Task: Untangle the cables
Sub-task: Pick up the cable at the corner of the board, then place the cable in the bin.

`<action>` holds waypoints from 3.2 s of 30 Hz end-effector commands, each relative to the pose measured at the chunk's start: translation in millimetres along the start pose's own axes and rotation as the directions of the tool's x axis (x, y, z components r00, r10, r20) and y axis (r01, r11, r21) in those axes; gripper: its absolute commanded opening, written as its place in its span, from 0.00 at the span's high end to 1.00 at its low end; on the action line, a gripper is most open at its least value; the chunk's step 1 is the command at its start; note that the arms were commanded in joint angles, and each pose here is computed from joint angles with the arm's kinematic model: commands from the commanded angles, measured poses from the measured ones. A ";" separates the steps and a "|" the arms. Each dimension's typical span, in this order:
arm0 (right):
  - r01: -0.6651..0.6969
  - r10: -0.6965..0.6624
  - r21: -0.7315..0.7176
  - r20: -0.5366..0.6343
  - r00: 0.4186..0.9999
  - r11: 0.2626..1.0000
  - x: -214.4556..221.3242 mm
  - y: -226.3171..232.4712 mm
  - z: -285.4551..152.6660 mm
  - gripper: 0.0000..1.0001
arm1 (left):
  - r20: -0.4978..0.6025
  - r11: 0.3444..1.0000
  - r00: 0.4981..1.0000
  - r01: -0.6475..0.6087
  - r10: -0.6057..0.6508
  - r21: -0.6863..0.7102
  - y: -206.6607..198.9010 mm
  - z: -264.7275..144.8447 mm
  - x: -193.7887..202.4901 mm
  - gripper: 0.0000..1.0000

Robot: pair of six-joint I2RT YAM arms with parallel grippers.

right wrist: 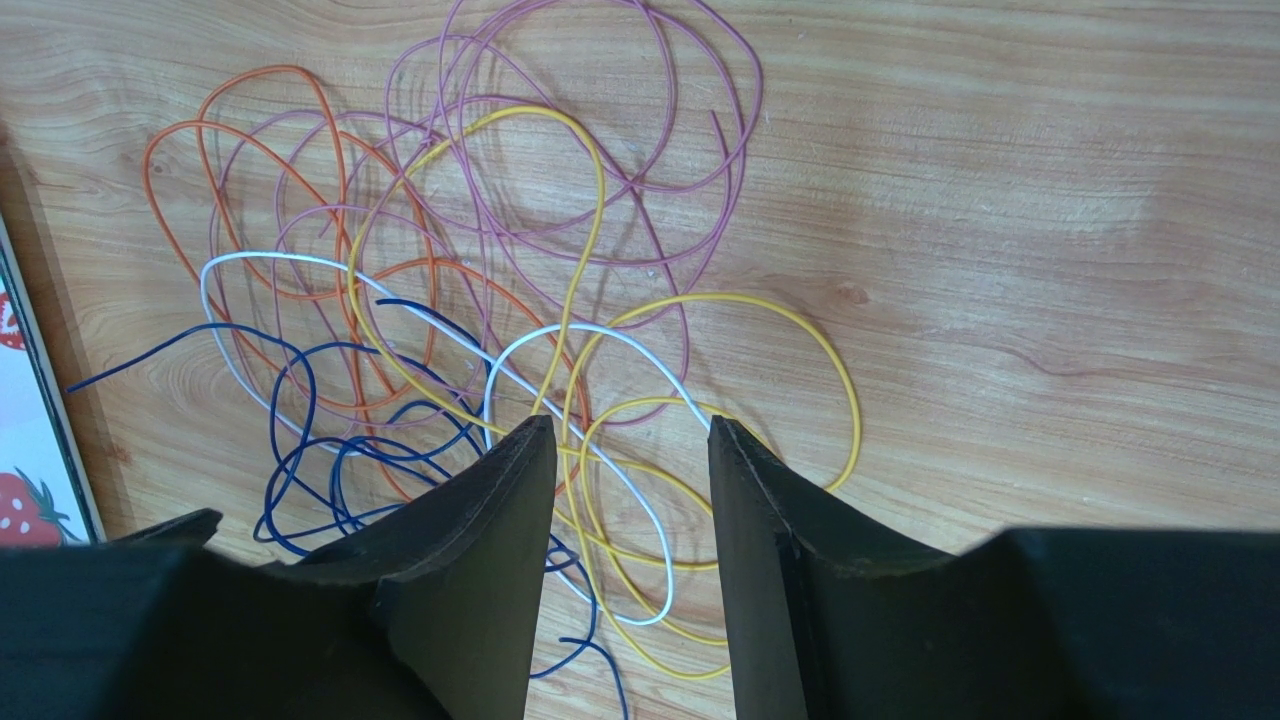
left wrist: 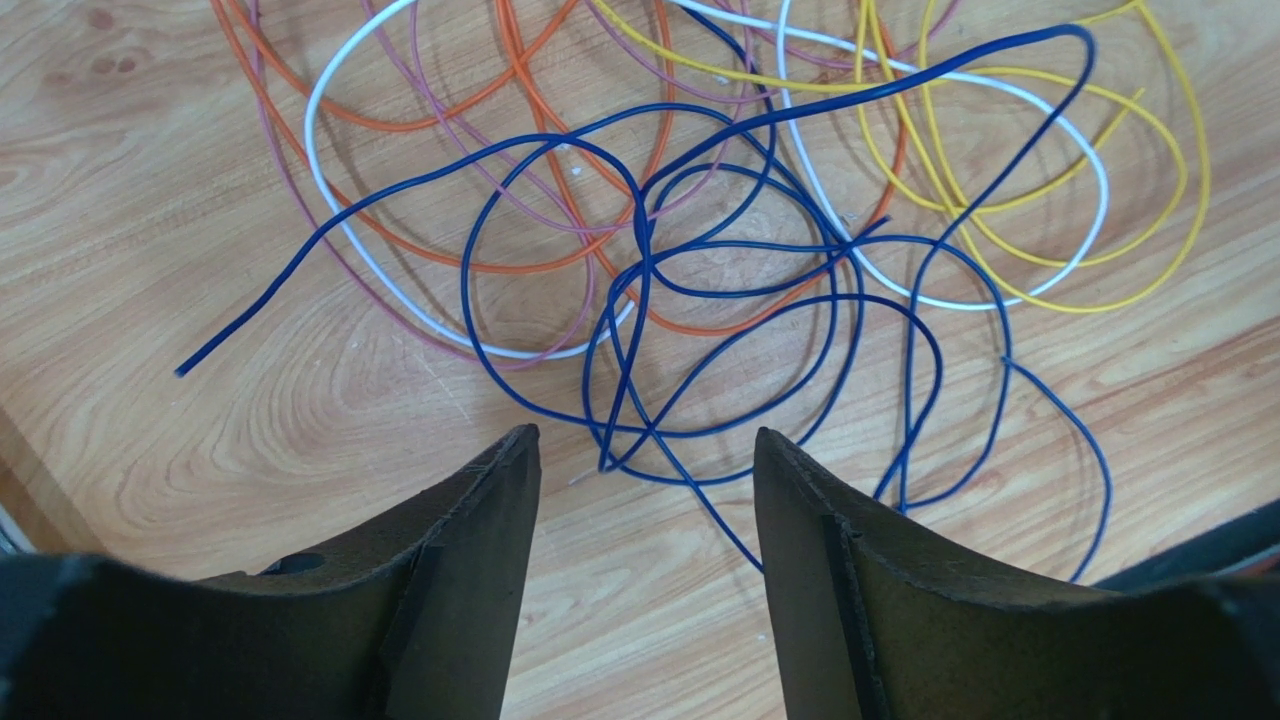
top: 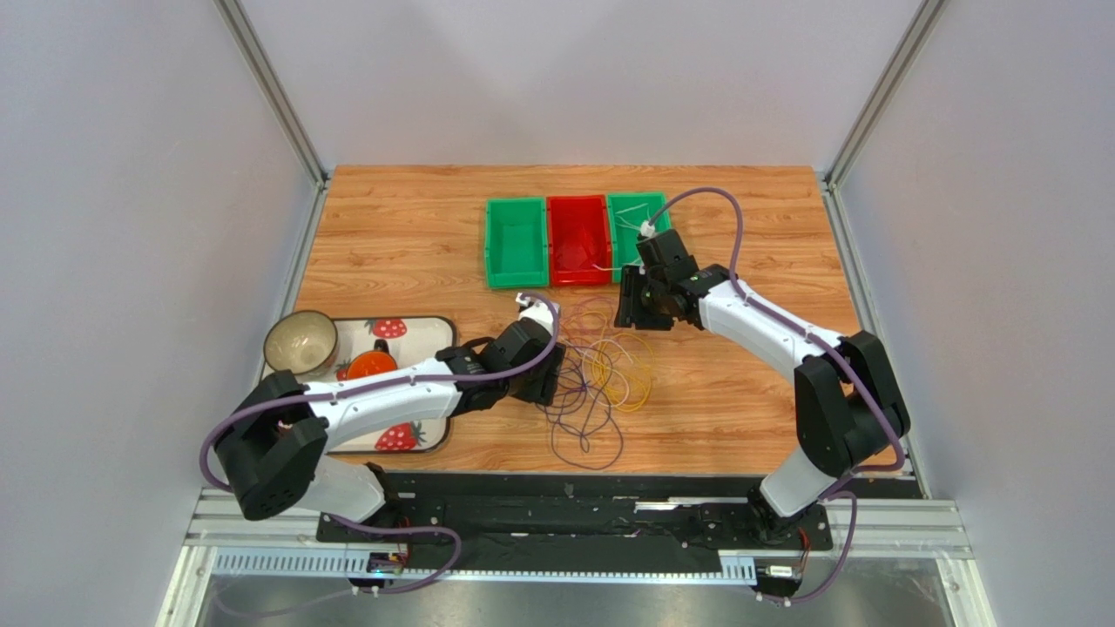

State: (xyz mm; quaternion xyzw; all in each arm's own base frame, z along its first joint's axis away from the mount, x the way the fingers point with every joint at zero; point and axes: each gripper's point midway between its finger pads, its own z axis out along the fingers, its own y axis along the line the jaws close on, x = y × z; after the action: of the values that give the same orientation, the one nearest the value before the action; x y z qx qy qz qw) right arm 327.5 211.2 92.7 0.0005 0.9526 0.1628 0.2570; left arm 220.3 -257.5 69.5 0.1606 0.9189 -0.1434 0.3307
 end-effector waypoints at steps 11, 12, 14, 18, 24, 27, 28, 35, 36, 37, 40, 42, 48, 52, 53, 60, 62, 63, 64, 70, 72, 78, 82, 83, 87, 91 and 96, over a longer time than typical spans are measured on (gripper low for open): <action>0.009 -0.008 -0.014 0.046 0.999 1.000 -18.3 7.0 -1.8 0.54 | 0.000 1.000 1.000 -0.010 0.010 -0.001 -3.9 9.2 -6.9 0.89; 0.009 -0.008 -0.014 0.046 0.999 1.000 -18.3 7.0 -1.8 0.54 | 0.008 1.000 1.000 -0.010 0.010 0.000 -4.0 6.5 -9.7 0.94; 0.010 -0.009 -0.016 0.047 0.999 1.000 -18.3 7.7 -2.2 0.54 | 0.010 1.000 1.000 -0.014 0.015 -0.006 -2.7 2.3 -12.1 1.00; 0.007 -0.006 -0.019 0.051 0.999 1.000 -19.1 7.9 -2.9 0.54 | 0.036 1.000 0.999 -0.020 0.020 0.000 -3.9 -13.1 -25.1 1.00; 0.006 -0.005 -0.020 0.054 0.999 1.000 -19.4 8.2 -5.1 0.54 | 0.123 1.000 0.992 -0.024 0.023 0.006 -3.2 -59.0 -60.1 1.00; 0.008 -0.007 -0.024 0.055 0.998 1.000 -19.8 9.0 -5.1 0.54 | 0.189 1.000 0.982 -0.025 0.024 0.002 0.1 -86.8 -80.4 1.00; 0.006 -0.005 -0.026 0.054 0.999 1.000 -19.6 9.3 -5.1 0.54 | 0.201 1.000 0.979 -0.027 0.026 0.002 0.7 -93.1 -84.5 1.00; 0.002 -0.001 -0.033 0.050 0.999 0.999 -18.7 10.5 -4.5 0.54 | 0.329 1.000 0.944 -0.030 0.028 0.002 6.8 -150.2 -123.8 1.00; 0.004 -0.002 -0.034 0.049 0.999 0.999 -18.6 10.7 -4.6 0.54 | 0.354 0.999 0.935 -0.032 0.028 0.004 7.8 -159.2 -129.4 1.00; 0.005 -0.003 -0.034 0.048 0.999 0.999 -17.7 10.9 -4.3 0.54 | 0.370 0.999 0.929 -0.031 0.027 0.006 8.2 -165.4 -134.2 1.00; 0.003 -0.002 -0.035 0.047 0.999 0.999 -17.4 11.0 -3.6 0.54 | 0.439 1.000 0.898 -0.027 0.017 0.015 10.3 -191.7 -154.9 1.00; 0.001 0.001 -0.034 0.048 0.999 0.999 -18.0 10.0 -3.6 0.54 | 0.487 0.999 0.873 -0.025 0.010 0.026 10.3 -211.7 -171.2 1.00; 0.002 -0.001 -0.033 0.048 0.999 0.999 -17.6 10.1 -3.8 0.55 | 0.515 0.989 0.857 -0.049 -0.029 0.137 -2.0 -253.3 -197.2 1.00; 0.002 -0.001 -0.034 0.046 0.999 0.999 -16.8 10.0 -3.6 0.54 | 0.564 0.973 0.824 -0.079 -0.058 0.216 -13.0 -289.7 -211.8 1.00; 0.002 -0.001 -0.035 0.045 0.999 0.999 -16.7 10.2 -3.2 0.54 | 0.591 0.968 0.804 -0.088 -0.071 0.236 -14.9 -305.4 -217.9 1.00; 0.001 0.001 -0.040 0.041 0.999 0.999 -15.9 11.0 -2.3 0.54 | 0.689 0.970 0.721 -0.111 -0.070 0.215 -7.7 -355.5 -244.5 1.00; 0.002 -0.001 -0.036 0.041 0.999 0.999 -15.9 10.3 -2.3 0.54 | 0.706 0.973 0.705 -0.115 -0.062 0.201 -6.5 -363.8 -252.8 1.00; 0.003 -0.002 -0.036 0.041 0.999 0.999 -15.4 10.5 -2.5 0.54 | 0.709 0.972 0.703 -0.117 -0.062 0.202 -6.8 -366.3 -255.1 1.00; 0.002 -0.001 -0.034 0.044 0.999 0.999 -15.9 9.8 -2.7 0.55 | 0.729 0.968 0.681 -0.128 -0.073 0.216 -9.2 -379.3 -261.3 1.00; -0.002 0.004 -0.039 0.041 0.999 0.999 -15.6 10.6 -1.3 0.55 | 0.756 0.988 0.655 -0.116 -0.004 0.105 -1.1 -371.9 -285.9 1.00; -0.006 0.007 -0.032 0.042 0.999 0.999 -14.7 9.0 -1.4 0.54 | 0.755 0.996 0.656 -0.077 0.015 0.047 8.1 -355.9 -293.6 1.00; -0.047 0.046 0.015 0.035 0.998 0.999 -12.9 1.8 1.7 0.54 | 0.696 1.000 0.718 0.027 -0.013 -0.008 39.3 -292.0 -301.7 1.00; -0.074 0.074 0.014 0.013 0.997 0.997 -9.2 3.1 3.5 0.55 | 0.657 0.996 0.752 0.083 -0.052 -0.017 59.1 -252.9 -310.1 1.00; -0.072 0.072 -0.010 0.003 0.997 0.997 -6.9 8.1 3.6 0.55 | 0.653 0.995 0.755 0.096 -0.065 -0.013 65.6 -247.0 -313.2 1.00; -0.071 0.071 -0.031 0.003 0.997 0.997 -7.5 12.1 -0.2 0.55 | 0.652 0.988 0.754 0.149 -0.085 -0.043 84.9 -225.2 -326.0 1.00; -0.070 0.070 -0.045 0.012 0.997 0.997 -10.9 15.0 -5.4 0.55 | 0.660 0.986 0.746 0.159 -0.089 -0.046 94.6 -207.3 -343.6 1.00; -0.066 0.066 -0.074 -0.001 0.998 0.995 -8.4 20.3 -6.2 0.55 | 0.669 0.979 0.738 0.190 -0.091 -0.076 112.9 -196.9 -368.5 1.00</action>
State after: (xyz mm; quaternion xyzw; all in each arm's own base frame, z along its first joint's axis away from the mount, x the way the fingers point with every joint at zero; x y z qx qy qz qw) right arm 323.3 216.5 86.9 0.0244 0.9559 0.1759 0.2340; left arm 400.9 -157.3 402.9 0.0221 0.7917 -0.1352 0.5954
